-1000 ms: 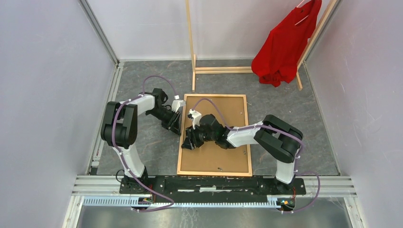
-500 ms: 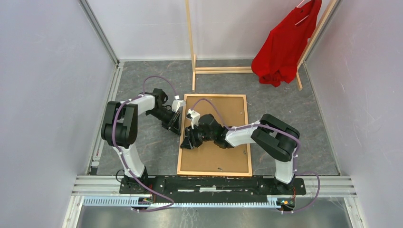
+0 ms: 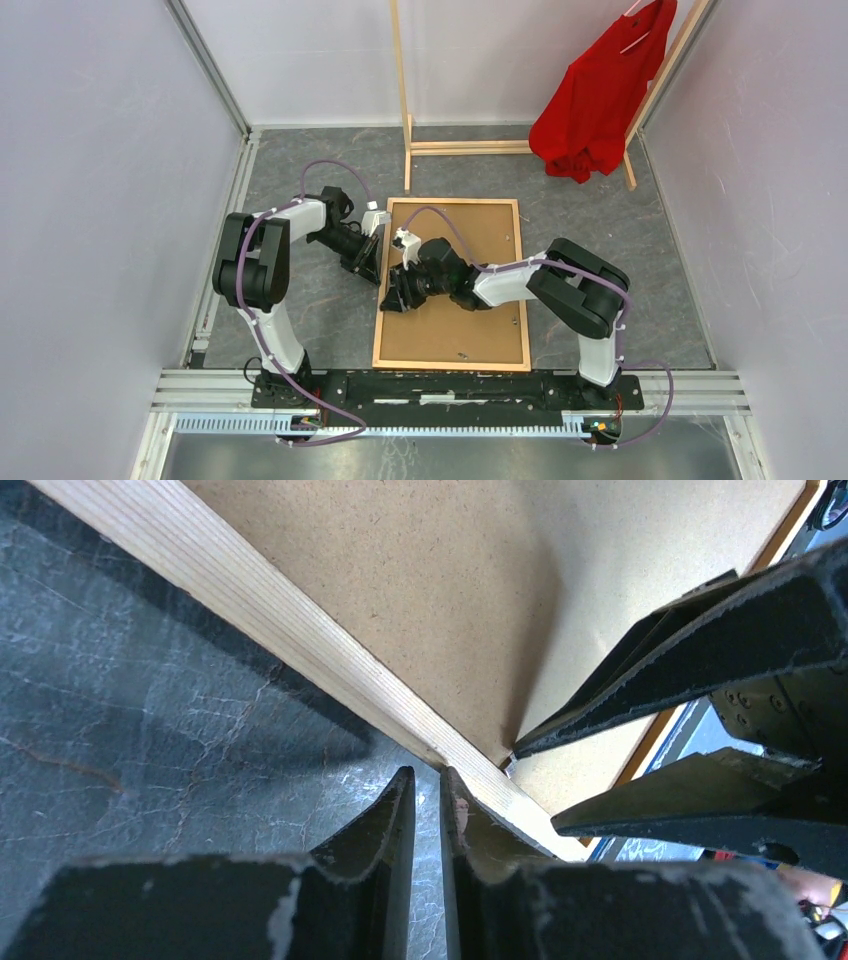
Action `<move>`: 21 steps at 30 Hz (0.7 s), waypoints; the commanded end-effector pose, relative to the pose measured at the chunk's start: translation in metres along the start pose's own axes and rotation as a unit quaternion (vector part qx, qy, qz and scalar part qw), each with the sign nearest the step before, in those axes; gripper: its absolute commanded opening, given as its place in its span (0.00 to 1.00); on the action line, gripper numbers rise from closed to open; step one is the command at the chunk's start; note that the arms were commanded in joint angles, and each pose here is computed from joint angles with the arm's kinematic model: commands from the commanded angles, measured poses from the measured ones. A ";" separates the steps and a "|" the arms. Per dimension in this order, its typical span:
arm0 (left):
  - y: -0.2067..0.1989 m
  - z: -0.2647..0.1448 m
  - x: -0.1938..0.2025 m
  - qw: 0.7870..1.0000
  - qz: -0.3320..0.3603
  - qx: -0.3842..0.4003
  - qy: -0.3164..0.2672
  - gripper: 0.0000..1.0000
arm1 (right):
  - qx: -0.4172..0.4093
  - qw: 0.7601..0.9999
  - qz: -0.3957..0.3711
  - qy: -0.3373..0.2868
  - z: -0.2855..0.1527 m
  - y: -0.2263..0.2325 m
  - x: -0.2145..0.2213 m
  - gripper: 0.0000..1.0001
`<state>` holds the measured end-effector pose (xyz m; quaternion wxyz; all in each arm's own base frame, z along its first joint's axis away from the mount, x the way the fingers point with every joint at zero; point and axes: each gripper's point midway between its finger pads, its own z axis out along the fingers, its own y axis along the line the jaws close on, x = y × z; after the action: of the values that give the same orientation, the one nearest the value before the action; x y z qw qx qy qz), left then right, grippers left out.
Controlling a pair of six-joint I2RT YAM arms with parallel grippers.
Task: Put the photo into the frame
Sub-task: Install the photo frame at the center of the board.
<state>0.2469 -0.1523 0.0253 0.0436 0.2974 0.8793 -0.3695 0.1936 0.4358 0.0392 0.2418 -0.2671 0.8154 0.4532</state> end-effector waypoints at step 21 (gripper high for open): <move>0.040 -0.009 -0.086 0.997 -0.008 -0.026 -0.077 0.35 | 0.060 0.995 0.002 -0.084 -0.015 -0.096 -0.133 0.63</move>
<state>0.3343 -0.1607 0.0301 0.1164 0.2770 0.8872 -0.3502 0.3463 0.4005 0.0800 0.3321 -0.1981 0.8202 0.4216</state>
